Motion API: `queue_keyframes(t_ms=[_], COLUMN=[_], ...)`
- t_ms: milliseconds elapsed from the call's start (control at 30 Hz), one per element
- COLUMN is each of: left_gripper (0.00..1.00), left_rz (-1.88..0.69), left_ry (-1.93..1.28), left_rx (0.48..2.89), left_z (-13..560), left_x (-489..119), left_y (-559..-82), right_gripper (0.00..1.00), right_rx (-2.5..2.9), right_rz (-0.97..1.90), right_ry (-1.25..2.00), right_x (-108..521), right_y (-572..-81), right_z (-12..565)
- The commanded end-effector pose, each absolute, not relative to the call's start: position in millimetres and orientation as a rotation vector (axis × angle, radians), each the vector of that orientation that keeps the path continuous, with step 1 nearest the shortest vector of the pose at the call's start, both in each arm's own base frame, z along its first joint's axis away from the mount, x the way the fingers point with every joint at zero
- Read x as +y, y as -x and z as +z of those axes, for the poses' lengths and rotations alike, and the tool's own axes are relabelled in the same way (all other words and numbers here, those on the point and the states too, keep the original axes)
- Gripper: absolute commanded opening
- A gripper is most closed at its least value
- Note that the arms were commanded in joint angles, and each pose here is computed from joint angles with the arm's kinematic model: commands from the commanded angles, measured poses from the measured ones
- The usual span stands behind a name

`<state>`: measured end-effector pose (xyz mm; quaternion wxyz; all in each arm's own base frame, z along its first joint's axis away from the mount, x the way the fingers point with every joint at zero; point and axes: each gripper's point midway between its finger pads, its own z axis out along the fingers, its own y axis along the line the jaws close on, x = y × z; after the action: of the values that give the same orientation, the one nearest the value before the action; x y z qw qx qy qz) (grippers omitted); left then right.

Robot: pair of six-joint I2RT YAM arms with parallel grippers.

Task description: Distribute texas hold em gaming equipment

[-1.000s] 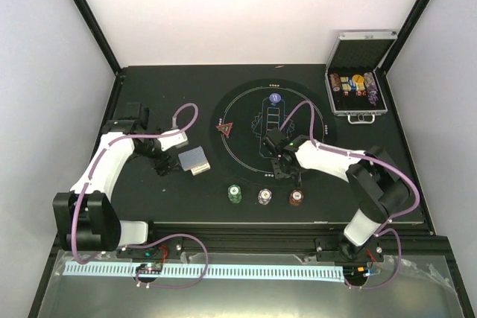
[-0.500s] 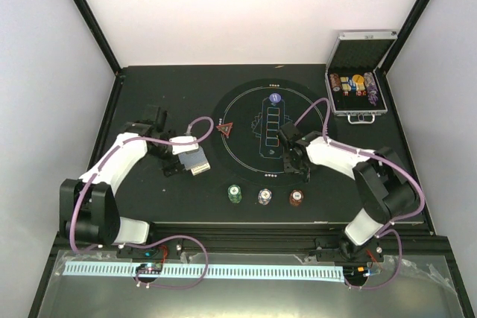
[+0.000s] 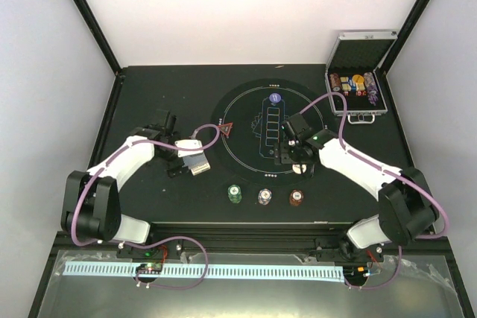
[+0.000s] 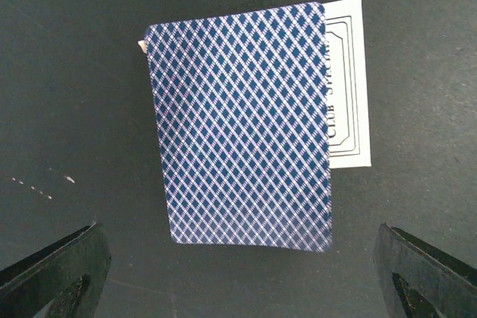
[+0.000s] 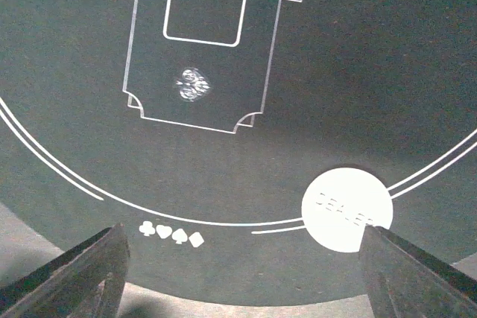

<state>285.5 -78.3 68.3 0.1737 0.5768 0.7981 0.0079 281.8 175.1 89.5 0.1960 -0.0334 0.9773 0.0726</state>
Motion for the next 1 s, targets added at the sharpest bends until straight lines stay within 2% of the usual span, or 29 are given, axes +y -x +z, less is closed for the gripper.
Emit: queue_keyframes(t_ms=[0, 333, 700, 967], left_gripper=[0.99, 0.99, 0.99, 0.99], left_rz=[0.051, -0.02, -0.11, -0.221], left_ry=[-1.607, -1.594, -1.609, -1.645], left_rx=[2.261, 2.238, 2.209, 2.262], left_z=[63, 65, 89, 86], left_x=[-81, -87, -88, -83], left_y=[-294, -295, -299, -297], right_gripper=[0.88, 0.98, 0.98, 0.99], right_rx=[2.69, 2.696, 2.711, 2.705], right_rz=[0.358, 0.423, 0.442, 0.462], right_ry=[0.093, 0.126, 0.153, 0.179], right_x=[195, 204, 208, 215], right_y=[-284, -276, -265, -263], right_z=[107, 102, 97, 102])
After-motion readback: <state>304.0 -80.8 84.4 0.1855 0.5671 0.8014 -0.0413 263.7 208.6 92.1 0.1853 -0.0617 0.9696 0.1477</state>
